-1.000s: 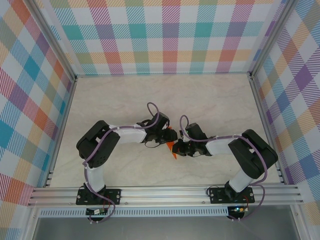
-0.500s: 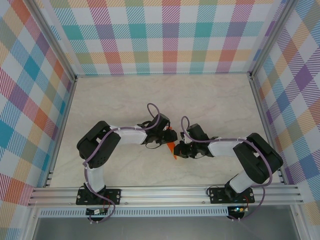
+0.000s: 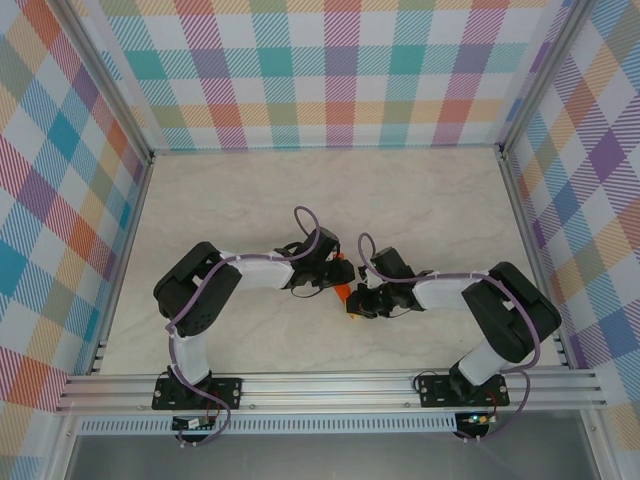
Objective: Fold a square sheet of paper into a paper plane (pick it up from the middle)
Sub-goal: Fold the wing for the fifth time at the center of the table.
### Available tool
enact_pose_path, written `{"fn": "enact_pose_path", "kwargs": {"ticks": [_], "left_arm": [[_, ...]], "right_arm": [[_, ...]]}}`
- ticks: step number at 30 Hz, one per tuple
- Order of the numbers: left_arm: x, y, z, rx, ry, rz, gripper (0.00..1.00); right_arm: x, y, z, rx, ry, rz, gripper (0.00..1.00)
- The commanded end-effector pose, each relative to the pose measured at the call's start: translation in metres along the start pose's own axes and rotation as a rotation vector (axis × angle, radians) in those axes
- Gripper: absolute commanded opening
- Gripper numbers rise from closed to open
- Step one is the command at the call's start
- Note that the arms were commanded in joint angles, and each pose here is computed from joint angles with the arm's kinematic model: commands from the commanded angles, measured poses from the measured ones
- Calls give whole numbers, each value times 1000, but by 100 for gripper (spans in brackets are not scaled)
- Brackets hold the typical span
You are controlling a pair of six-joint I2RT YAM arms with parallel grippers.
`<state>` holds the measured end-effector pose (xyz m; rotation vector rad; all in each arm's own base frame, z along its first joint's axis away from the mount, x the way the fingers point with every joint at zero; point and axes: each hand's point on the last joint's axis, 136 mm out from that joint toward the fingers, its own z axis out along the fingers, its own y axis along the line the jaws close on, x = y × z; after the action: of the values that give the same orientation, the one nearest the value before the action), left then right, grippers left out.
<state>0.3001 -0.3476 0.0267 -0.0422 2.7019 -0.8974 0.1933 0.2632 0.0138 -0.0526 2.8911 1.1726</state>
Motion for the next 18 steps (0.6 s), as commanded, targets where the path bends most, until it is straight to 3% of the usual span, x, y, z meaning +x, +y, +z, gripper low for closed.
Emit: {"fn": "enact_pose_path", "kwargs": {"ticks": [1, 11, 18], "left_arm": [[24, 48, 13, -162, 56, 9, 36], [24, 53, 14, -183, 55, 10, 36], [18, 36, 11, -128, 51, 20, 37]], "right_arm": [[18, -34, 2, 117, 30, 40, 9], [39, -34, -8, 75, 47, 53, 13], [47, -40, -24, 99, 2, 39, 17]]}}
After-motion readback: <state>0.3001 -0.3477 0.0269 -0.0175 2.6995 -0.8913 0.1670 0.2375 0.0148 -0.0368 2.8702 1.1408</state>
